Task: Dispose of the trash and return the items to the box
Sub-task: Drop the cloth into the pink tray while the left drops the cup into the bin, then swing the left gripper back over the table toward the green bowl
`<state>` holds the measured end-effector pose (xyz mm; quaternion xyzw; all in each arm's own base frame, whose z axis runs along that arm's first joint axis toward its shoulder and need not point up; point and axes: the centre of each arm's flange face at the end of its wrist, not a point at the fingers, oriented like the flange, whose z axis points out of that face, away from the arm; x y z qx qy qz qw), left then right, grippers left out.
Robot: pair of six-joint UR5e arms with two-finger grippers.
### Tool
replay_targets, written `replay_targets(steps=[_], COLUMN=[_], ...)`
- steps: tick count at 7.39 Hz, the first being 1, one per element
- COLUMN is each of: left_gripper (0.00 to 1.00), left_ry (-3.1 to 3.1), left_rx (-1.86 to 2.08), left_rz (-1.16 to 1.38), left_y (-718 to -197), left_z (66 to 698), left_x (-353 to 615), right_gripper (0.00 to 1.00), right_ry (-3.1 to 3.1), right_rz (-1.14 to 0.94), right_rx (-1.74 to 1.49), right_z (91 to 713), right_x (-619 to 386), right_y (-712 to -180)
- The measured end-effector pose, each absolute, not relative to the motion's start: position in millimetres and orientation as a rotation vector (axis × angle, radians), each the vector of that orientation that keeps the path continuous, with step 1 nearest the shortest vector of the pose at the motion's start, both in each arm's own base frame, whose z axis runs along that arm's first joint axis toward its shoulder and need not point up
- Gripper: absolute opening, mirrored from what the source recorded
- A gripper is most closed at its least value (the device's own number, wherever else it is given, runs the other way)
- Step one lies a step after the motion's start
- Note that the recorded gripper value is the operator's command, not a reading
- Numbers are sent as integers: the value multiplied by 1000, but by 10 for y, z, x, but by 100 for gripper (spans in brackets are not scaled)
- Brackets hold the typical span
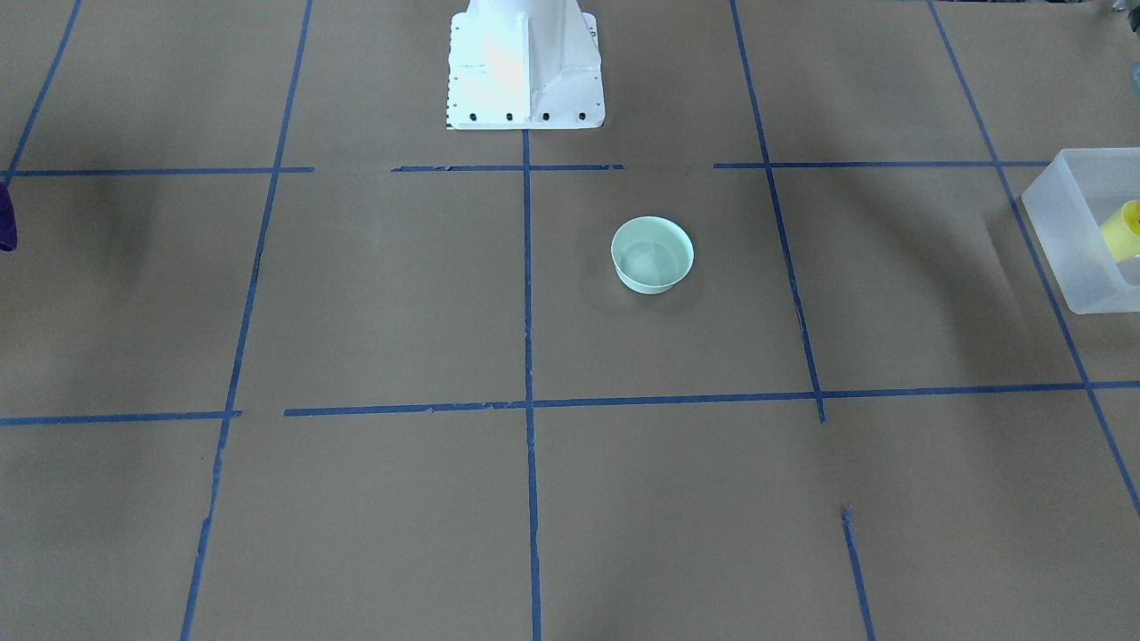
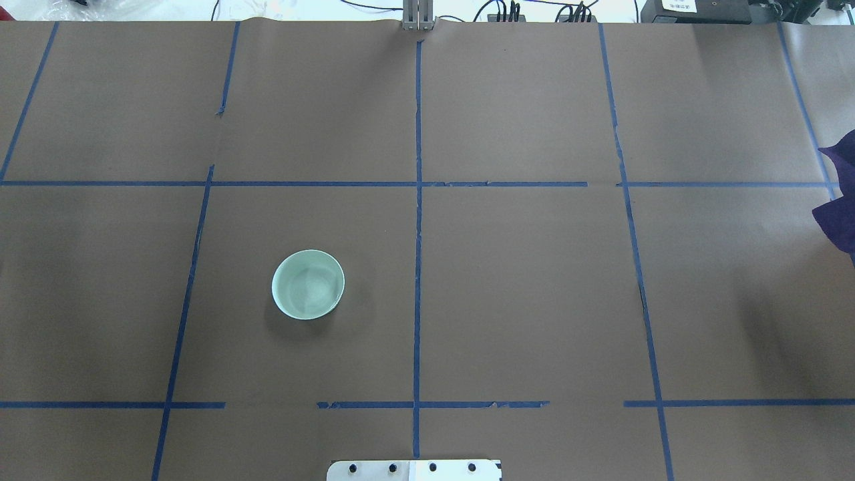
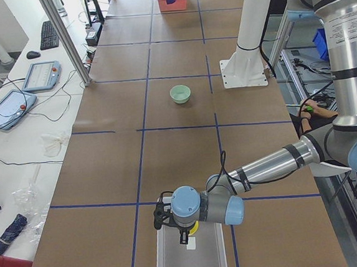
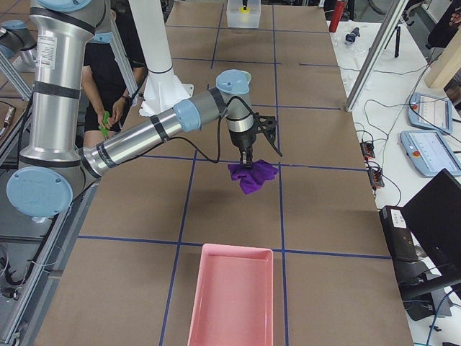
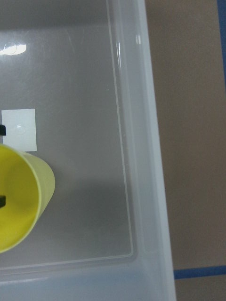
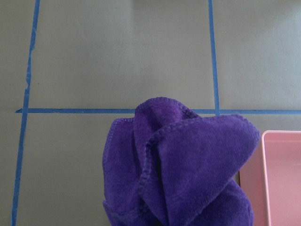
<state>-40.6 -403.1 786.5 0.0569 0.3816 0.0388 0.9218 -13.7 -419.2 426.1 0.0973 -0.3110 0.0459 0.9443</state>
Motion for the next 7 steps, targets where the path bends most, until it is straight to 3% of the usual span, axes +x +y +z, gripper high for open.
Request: replay_targets(steps=[4,7], left_gripper=[100,100], left_ry=[785,783], left_rx=[255,313], left_rz=[92,-67], left_y=[-4622,-4861], left_z=[6751,5704], left_x=[-398,-315], right_gripper=[0,0], right_ry=[-557,-515], right_rz=[-51,-183], right_rx=[221,169], right_z=[4564,5584], right_x=[395,928], right_y=[-4152,-4146])
